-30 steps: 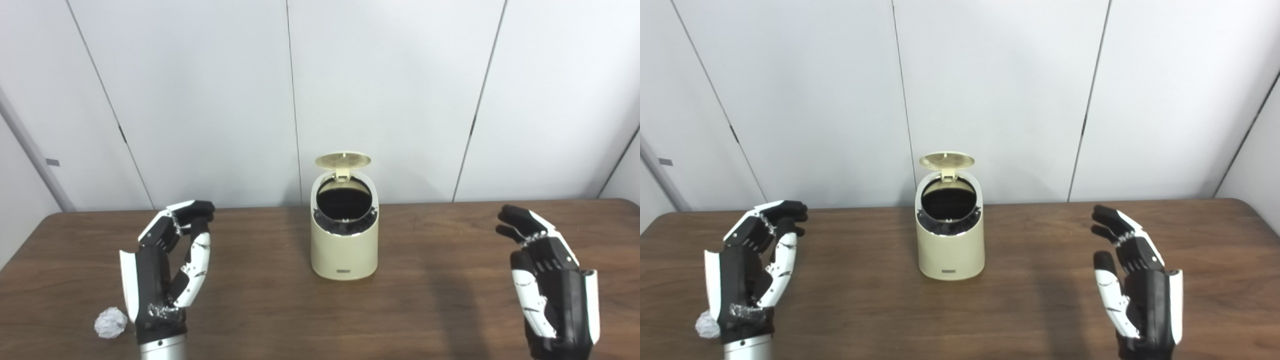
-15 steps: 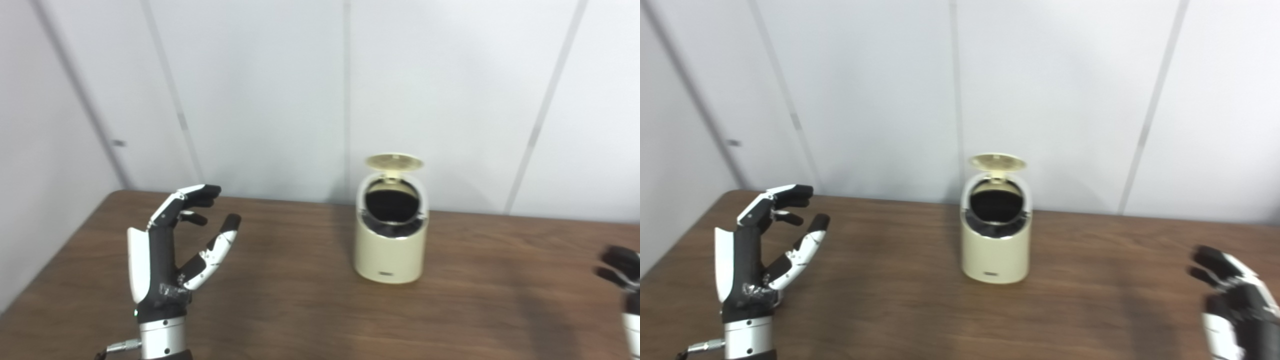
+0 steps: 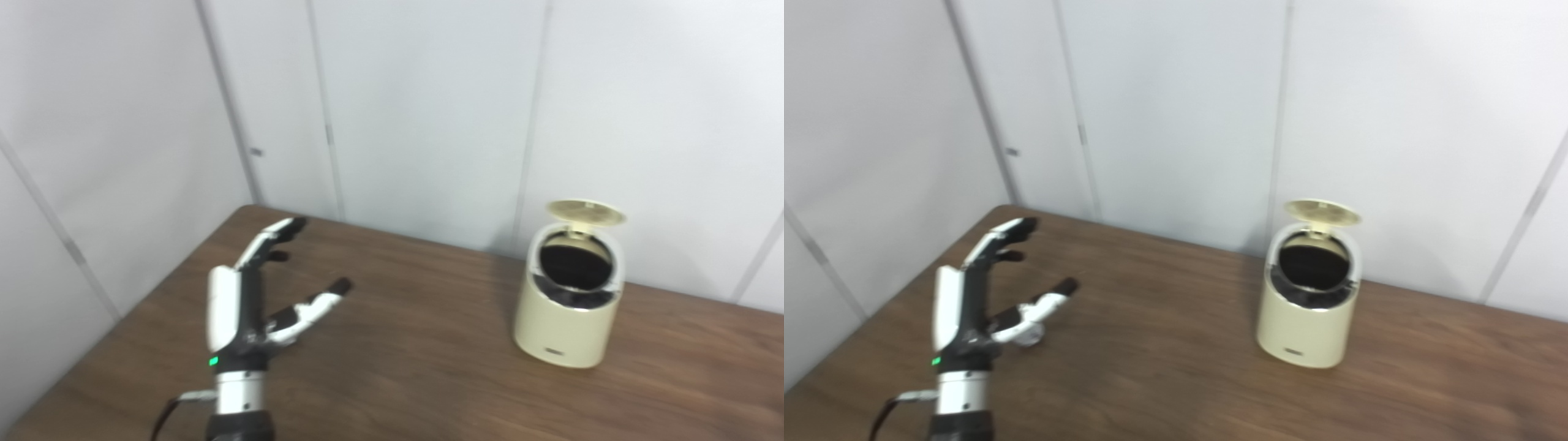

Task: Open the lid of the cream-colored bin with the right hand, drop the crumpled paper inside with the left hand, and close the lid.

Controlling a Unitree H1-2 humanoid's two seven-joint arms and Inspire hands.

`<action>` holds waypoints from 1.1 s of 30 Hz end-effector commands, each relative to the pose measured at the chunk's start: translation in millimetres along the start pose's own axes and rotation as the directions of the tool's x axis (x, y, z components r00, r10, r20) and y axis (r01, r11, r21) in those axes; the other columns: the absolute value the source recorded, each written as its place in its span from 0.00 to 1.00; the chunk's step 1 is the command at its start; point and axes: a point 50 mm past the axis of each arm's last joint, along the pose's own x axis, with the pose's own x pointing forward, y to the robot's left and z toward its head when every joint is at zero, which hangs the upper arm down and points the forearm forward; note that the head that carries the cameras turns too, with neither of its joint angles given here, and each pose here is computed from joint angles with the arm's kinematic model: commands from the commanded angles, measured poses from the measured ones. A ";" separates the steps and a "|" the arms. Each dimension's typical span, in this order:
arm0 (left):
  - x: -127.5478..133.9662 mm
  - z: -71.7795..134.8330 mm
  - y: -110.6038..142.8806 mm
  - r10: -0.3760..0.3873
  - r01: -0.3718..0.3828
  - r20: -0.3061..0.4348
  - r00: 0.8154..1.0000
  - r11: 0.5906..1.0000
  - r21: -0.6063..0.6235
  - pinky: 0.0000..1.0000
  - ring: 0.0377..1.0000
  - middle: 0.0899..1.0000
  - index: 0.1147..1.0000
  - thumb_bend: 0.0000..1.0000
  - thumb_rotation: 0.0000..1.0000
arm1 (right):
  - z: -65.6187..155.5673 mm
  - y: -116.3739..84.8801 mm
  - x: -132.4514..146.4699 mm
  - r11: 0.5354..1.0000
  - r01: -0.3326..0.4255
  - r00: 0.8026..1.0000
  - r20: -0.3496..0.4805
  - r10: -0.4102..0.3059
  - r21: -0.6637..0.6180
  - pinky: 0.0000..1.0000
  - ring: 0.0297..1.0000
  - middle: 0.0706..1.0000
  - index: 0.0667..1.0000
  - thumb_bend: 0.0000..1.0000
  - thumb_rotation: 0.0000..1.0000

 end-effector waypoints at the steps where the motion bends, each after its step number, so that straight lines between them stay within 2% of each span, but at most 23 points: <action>1: 5.3 -2.3 -1.4 0.001 -0.001 -0.003 1.000 0.998 0.067 0.65 0.75 0.76 0.76 0.97 0.46 | 9.5 -6.6 15.2 1.000 -0.004 0.997 0.082 0.002 0.017 0.65 0.73 0.74 0.67 0.23 0.54; 6: 6.9 -13.3 -5.0 -0.016 0.023 -0.056 0.998 0.991 0.133 0.66 0.76 0.78 0.79 1.00 0.47 | 8.3 -15.4 13.5 0.999 0.001 0.997 0.072 -0.004 0.042 0.64 0.72 0.72 0.66 0.25 0.52; 8: 7.8 -19.0 -6.9 -0.022 0.036 -0.086 0.996 0.985 0.166 0.66 0.77 0.79 0.82 1.00 0.51 | 8.7 -17.4 12.5 1.000 -0.001 0.998 0.067 -0.001 0.031 0.64 0.72 0.72 0.67 0.25 0.54; 12: 9.3 -25.3 -10.2 -0.032 0.048 -0.075 0.997 0.973 0.227 0.64 0.77 0.82 0.83 1.00 0.51 | 10.5 -17.8 13.9 1.000 -0.005 0.997 0.076 0.006 -0.014 0.65 0.74 0.74 0.69 0.26 0.58; 18: 6.2 -37.4 -9.2 -0.052 0.082 -0.097 0.994 0.938 0.337 0.64 0.77 0.83 0.86 1.00 0.55 | 11.3 -17.0 15.9 1.000 -0.011 0.997 0.079 0.012 -0.015 0.66 0.74 0.75 0.68 0.24 0.56; 22: 4.7 -43.2 -5.3 -0.052 0.091 -0.107 0.993 0.909 0.408 0.63 0.77 0.82 0.87 1.00 0.53 | 11.3 -17.5 16.5 1.000 -0.010 0.997 0.073 0.012 -0.025 0.64 0.74 0.74 0.68 0.24 0.55; 26: 6.7 -43.0 -4.6 -0.066 0.102 -0.087 0.994 0.857 0.504 0.60 0.76 0.81 0.83 1.00 0.49 | 10.1 -17.1 16.1 0.999 -0.026 0.997 0.072 0.028 -0.029 0.63 0.73 0.74 0.69 0.21 0.56; 33: 7.7 -57.5 -8.1 -0.096 0.142 -0.111 0.989 0.823 0.550 0.57 0.73 0.79 0.80 1.00 0.46 | 9.8 -17.5 16.5 0.999 -0.027 0.998 0.054 0.028 -0.033 0.62 0.72 0.73 0.68 0.23 0.61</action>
